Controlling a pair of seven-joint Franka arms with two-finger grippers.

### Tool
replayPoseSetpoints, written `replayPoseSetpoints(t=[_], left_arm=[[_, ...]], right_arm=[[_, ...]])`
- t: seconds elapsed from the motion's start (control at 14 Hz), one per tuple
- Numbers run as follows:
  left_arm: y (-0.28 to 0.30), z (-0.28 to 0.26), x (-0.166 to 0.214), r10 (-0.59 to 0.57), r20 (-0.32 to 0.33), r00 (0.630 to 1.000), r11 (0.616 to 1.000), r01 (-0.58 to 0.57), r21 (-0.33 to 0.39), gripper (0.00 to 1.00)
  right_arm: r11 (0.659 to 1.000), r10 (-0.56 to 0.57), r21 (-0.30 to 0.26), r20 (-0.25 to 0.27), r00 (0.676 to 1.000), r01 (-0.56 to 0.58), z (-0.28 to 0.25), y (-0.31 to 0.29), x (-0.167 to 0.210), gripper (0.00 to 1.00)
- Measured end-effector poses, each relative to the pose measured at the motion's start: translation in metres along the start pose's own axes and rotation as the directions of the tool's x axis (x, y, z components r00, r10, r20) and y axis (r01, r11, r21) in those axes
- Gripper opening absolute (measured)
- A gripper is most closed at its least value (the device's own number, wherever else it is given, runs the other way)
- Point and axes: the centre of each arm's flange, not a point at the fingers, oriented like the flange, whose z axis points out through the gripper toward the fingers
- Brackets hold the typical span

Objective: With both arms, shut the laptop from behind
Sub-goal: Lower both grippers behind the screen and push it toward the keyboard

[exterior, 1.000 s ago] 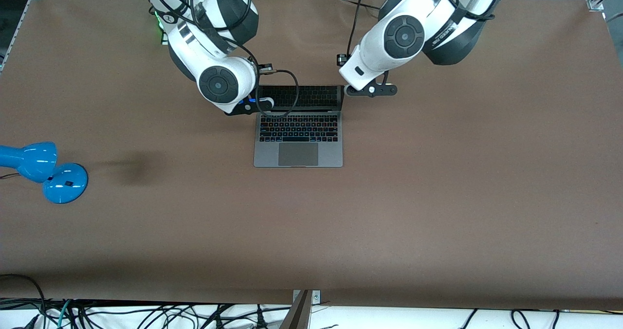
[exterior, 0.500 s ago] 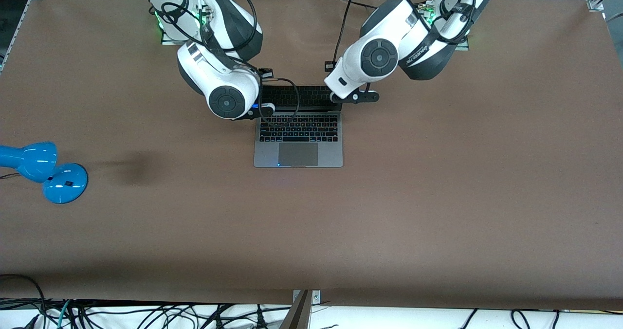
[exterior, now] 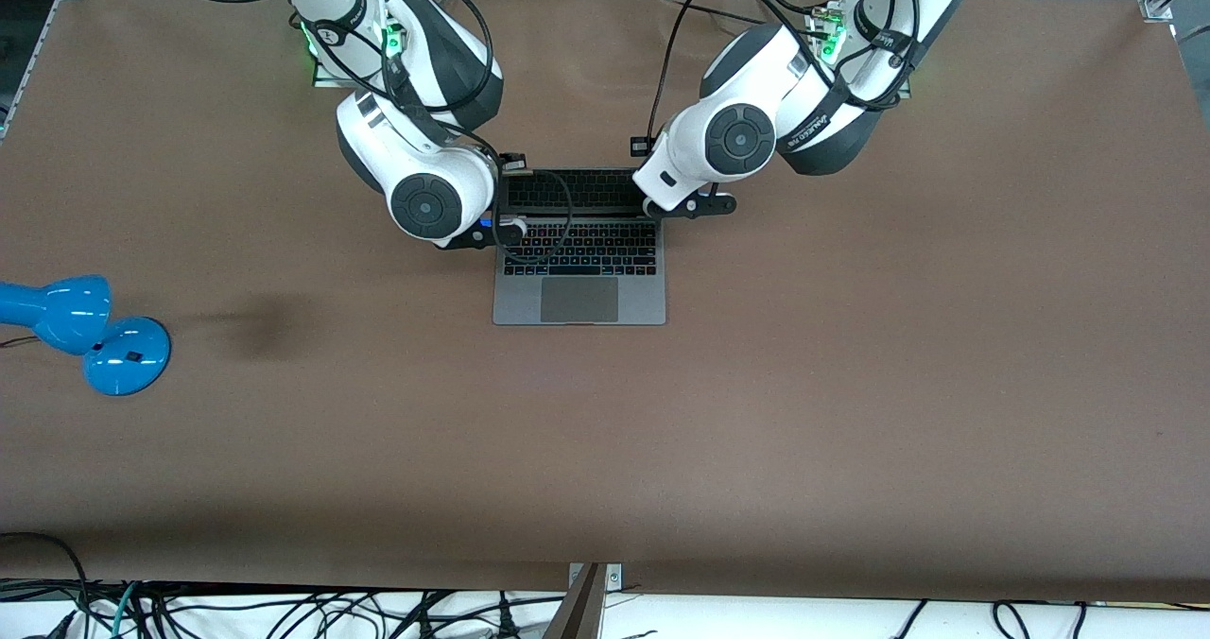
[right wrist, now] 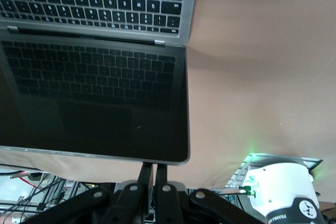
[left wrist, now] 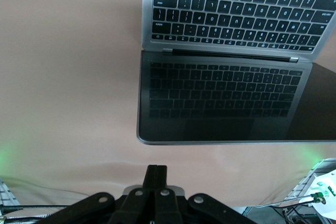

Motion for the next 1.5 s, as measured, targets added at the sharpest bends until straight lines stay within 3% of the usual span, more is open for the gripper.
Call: replayPoseSetpoints(t=[0.71, 0.93, 1.21, 1.5], left_arm=[[-0.001, 0.001, 0.029, -0.014, -0.032, 0.999, 0.999, 0.013, -0.033, 0.01], [-0.003, -0.006, 0.048, -0.031, -0.035, 0.999, 0.998, 0.029, -0.056, 0.01], [-0.007, -0.009, 0.078, -0.033, -0.076, 0.997, 0.999, 0.03, -0.032, 0.01], [-0.005, -0.002, 0.102, -0.04, -0.066, 0.997, 0.998, 0.038, -0.041, 0.01]], right_arm=[[1.0, 0.021, 0.021, -0.134, 0.991, -0.018, -0.014, 0.01, 0.021, 0.1], [0.999, 0.031, 0.036, -0.155, 0.987, -0.026, -0.011, 0.015, 0.034, 0.1], [0.998, 0.038, 0.053, -0.171, 0.985, -0.029, -0.004, 0.016, 0.048, 0.1], [0.998, 0.002, 0.059, -0.189, 0.982, 0.009, 0.006, 0.019, 0.065, 0.1]])
